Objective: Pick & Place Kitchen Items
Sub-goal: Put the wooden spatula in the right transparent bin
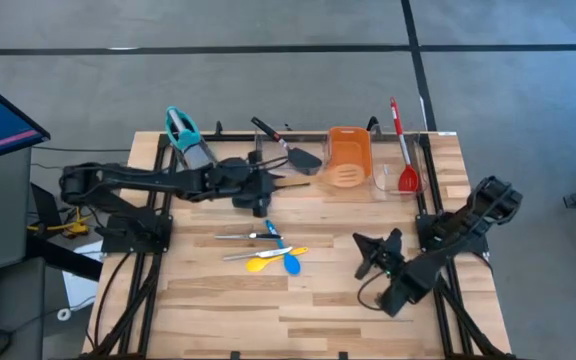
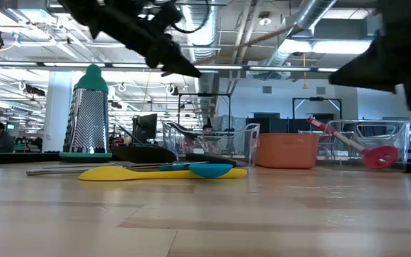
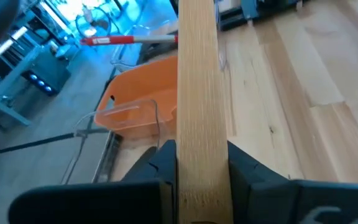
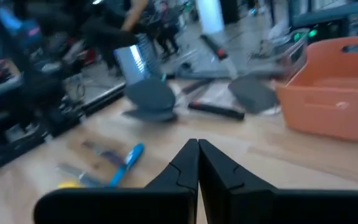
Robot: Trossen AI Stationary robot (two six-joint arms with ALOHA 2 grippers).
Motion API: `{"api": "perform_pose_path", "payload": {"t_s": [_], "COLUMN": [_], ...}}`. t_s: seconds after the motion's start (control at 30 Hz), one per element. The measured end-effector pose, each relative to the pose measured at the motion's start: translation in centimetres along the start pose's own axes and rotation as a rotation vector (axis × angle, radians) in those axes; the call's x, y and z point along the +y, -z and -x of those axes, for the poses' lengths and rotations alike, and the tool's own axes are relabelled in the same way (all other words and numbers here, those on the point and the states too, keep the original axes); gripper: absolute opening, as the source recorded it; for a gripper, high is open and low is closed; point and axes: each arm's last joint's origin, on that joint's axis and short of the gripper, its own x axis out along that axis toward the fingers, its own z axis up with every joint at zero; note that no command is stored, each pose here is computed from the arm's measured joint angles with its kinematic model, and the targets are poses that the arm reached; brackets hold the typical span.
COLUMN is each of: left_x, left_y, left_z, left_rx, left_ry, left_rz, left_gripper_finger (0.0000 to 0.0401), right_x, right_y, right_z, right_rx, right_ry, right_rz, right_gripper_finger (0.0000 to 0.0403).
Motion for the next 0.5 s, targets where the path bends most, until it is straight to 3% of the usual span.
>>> {"api": "perform_pose_path", "payload": {"t_s": [0.5], "left_x": [0.1], "left_y": [-0.1], "left_z": [0.9], "left_rx": [-0.084], "left_ry": [-0.015], "left_rz": [0.035], "left_gripper_finger": [0.0047], "right_x": [1.3], "right_y": [-0.8], "right_z": [-5.7], "right_rx": [-0.198], "right_ry": [0.168], "right_rz": [-0.211], "right_gripper_finger": [0.0025]}}
